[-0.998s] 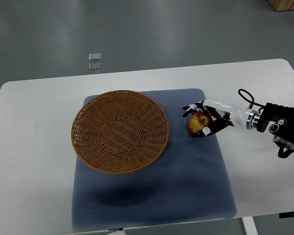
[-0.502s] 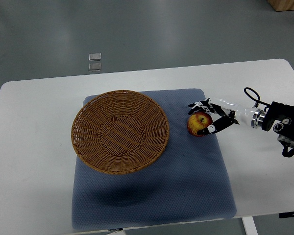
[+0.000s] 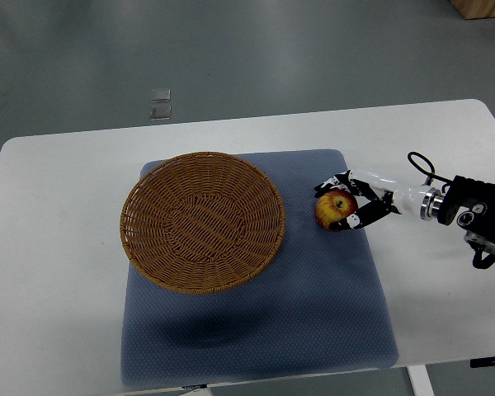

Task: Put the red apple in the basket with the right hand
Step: 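Close the right hand fingers around the red apple, then lift the apple up off the cushion with the right hand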

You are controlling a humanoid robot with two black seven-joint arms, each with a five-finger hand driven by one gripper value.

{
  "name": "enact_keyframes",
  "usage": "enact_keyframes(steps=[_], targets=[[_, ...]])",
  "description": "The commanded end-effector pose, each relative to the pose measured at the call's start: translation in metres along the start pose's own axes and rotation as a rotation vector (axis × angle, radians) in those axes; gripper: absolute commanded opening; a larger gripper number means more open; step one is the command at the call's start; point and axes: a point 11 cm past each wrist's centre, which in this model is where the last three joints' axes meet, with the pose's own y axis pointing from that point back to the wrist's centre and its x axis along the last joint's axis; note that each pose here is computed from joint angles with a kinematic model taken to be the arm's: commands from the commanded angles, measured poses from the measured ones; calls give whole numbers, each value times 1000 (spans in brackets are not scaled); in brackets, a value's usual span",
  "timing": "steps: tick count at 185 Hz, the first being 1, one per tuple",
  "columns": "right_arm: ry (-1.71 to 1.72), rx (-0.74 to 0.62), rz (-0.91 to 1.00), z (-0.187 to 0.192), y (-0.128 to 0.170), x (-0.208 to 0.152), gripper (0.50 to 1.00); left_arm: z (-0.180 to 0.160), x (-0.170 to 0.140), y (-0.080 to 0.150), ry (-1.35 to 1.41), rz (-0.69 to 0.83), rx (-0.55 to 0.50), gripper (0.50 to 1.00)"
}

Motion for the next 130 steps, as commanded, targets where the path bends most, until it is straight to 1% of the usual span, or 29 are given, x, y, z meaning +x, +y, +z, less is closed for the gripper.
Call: enact_keyframes(steps=[1,2,12,13,18,19,29,30,40,49,50,69,70,81,91,92,99,108,109,121,130], targets=[[2,-2,0,1,0,0,674,0,0,0,0,0,0,1000],[2,-1,1,0,0,0,662,0,0,0,0,0,0,1000],[2,-1,1,0,0,0,662,0,0,0,0,0,0,1000],[4,-3,4,1,1,2,619,0,0,0,0,0,0,1000],[4,-3,4,1,1,2,601,0,0,0,2,0,0,1000],[4,-3,4,1,1,2,590,0,0,0,0,0,0,1000],[4,-3,4,1,1,2,590,0,0,0,0,0,0,1000],[7,-2,8,0,2,4,546,0,0,0,0,0,0,1000],[8,-2,17,0,3,6,513,0,0,0,0,0,0,1000],[8,-2,17,0,3,6,513,0,0,0,0,0,0,1000],[14,1,31,-2,4,10,500,0,0,0,0,0,0,1000],[16,11,43,-6,3,15,500,0,0,0,0,0,0,1000],[23,26,57,-14,3,23,500,0,0,0,0,0,0,1000],[31,55,86,-28,5,40,500,0,0,0,0,0,0,1000],[31,55,86,-28,5,40,500,0,0,0,0,0,0,1000],[38,84,102,-42,5,49,500,0,0,0,0,0,0,1000],[44,105,98,-53,2,53,500,0,0,0,0,0,0,1000],[44,105,98,-53,2,53,500,0,0,0,0,0,0,1000],[63,137,89,-71,-2,56,500,0,0,0,0,0,0,1000],[86,179,72,-95,-11,54,500,0,0,0,0,0,0,1000],[86,179,72,-95,-11,54,500,0,0,0,0,0,0,1000]])
